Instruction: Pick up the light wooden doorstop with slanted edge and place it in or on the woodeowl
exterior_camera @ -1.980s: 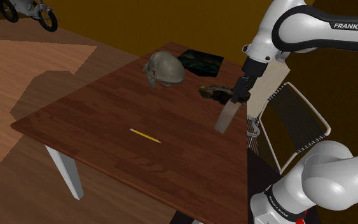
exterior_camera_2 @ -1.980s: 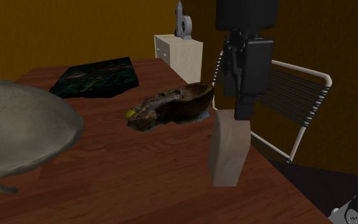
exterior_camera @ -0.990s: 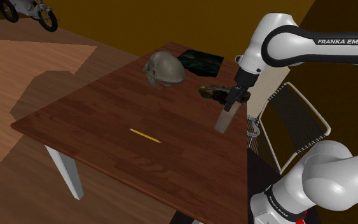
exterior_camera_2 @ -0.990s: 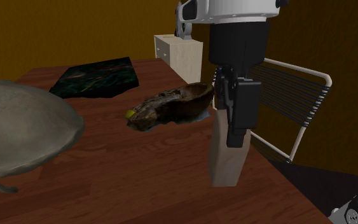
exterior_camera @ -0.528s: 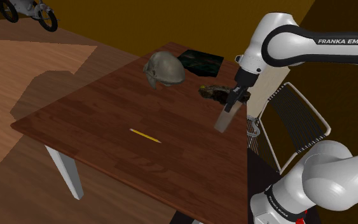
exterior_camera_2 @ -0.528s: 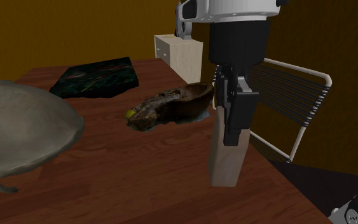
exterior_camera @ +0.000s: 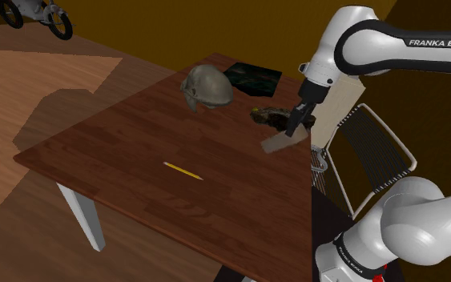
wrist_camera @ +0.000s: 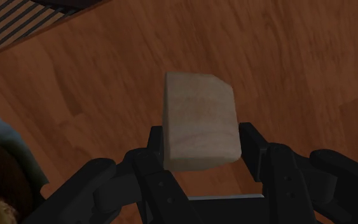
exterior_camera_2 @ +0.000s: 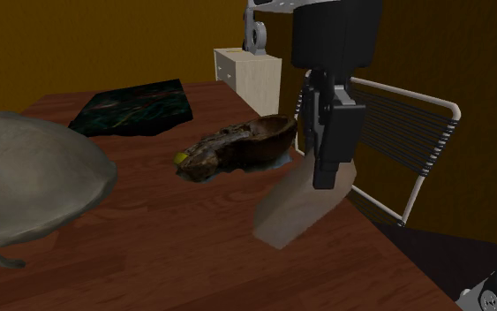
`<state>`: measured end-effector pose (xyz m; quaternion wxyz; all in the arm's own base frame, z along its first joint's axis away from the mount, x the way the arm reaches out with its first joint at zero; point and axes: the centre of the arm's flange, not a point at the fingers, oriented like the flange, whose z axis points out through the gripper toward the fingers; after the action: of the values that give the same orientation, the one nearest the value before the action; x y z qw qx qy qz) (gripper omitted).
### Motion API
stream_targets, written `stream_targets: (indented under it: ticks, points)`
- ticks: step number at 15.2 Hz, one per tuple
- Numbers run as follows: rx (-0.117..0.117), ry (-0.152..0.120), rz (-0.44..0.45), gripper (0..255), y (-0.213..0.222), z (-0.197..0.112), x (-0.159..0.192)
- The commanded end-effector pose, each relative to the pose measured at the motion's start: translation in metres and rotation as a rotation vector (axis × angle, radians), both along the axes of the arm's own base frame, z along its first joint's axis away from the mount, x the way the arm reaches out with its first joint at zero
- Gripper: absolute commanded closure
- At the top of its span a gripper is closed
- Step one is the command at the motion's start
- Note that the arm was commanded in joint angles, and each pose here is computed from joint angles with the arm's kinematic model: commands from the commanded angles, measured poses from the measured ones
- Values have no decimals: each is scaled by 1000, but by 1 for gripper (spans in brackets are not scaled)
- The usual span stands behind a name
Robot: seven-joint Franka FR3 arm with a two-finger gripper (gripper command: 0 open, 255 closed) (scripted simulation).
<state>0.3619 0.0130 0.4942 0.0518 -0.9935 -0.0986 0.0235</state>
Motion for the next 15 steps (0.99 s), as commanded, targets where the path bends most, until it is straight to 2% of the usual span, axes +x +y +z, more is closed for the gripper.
stream_targets:
  ticks: [1, 15]
  points:
    - [0, 0, 0, 255, 0, 11, 0]
    - [0, 0, 0, 255, 0, 85, 0]
